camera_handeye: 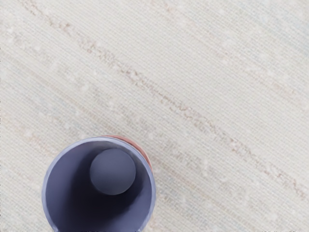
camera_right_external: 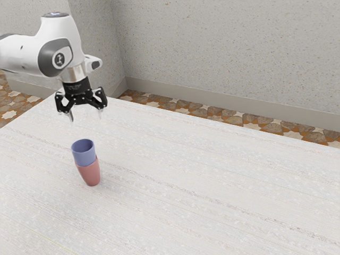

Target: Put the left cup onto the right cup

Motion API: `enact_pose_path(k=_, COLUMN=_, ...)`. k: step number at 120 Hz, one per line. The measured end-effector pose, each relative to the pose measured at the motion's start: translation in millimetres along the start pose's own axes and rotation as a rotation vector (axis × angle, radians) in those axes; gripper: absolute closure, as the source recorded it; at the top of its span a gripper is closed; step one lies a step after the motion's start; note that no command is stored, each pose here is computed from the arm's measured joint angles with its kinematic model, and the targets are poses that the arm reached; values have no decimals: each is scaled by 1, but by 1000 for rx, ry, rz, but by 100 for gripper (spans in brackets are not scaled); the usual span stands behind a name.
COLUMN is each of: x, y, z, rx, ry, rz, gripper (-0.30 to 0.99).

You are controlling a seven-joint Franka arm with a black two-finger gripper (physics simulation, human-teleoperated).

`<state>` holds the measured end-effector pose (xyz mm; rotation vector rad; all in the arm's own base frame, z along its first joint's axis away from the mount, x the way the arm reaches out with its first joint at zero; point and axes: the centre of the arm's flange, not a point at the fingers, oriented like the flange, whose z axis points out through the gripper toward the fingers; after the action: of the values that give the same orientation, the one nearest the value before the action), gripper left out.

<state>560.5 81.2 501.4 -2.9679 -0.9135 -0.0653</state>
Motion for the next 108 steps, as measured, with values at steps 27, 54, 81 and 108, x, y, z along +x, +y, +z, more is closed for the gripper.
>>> enact_pose_path(k=27, x=5, y=12, z=-43, rx=-1, ry=70, rz=61, gripper=0)
enact_pose_path(k=54, x=7, y=24, z=-67, rx=11, ry=119, rz=171, gripper=0)
enact_pose_path(k=81, x=6, y=47, z=-89, rx=26, ry=156, rz=280, gripper=0)
enact_pose_path(k=108, x=-10, y=79, z=-109, rx=23, ry=171, rz=385, gripper=0)
